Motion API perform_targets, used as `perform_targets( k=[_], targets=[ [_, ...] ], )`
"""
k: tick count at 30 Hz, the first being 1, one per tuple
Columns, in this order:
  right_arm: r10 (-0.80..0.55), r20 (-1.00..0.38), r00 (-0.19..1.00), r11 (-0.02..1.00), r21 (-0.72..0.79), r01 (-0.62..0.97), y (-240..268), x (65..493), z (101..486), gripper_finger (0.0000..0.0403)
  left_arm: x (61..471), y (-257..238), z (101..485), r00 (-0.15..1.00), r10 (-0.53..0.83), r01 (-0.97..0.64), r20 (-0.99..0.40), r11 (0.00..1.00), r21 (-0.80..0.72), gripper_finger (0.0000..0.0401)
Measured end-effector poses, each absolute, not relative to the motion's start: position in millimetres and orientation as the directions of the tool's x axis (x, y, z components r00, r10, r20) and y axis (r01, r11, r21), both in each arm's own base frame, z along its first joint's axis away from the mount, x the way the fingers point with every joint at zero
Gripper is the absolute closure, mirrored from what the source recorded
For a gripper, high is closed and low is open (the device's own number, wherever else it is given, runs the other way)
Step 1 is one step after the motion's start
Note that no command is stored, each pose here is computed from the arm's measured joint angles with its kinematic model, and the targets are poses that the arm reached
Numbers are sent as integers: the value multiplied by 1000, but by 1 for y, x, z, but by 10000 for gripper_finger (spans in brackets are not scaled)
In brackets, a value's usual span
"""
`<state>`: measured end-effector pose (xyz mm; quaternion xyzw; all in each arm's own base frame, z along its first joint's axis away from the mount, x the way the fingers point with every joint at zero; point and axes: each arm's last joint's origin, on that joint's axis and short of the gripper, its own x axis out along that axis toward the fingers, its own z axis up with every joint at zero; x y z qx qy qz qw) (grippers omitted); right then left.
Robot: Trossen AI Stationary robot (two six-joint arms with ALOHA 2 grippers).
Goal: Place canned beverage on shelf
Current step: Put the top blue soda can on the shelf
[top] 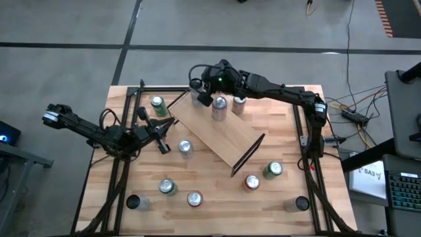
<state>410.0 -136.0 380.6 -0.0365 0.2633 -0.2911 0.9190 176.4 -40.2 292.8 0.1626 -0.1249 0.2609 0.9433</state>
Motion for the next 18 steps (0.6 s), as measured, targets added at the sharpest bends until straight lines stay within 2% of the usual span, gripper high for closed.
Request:
perform_targets(
  k=[13, 18],
  targets=[
    [-570, -458, 682, 818, -236, 525, -134, 410, 381, 394, 176, -40, 293, 833, 452, -533, 321, 811, 242, 398],
    [-621, -409, 669, 781, -250, 572, -130, 397, 402, 394, 176, -40, 293, 832, 452, -533, 321, 811, 241, 398]
  ],
)
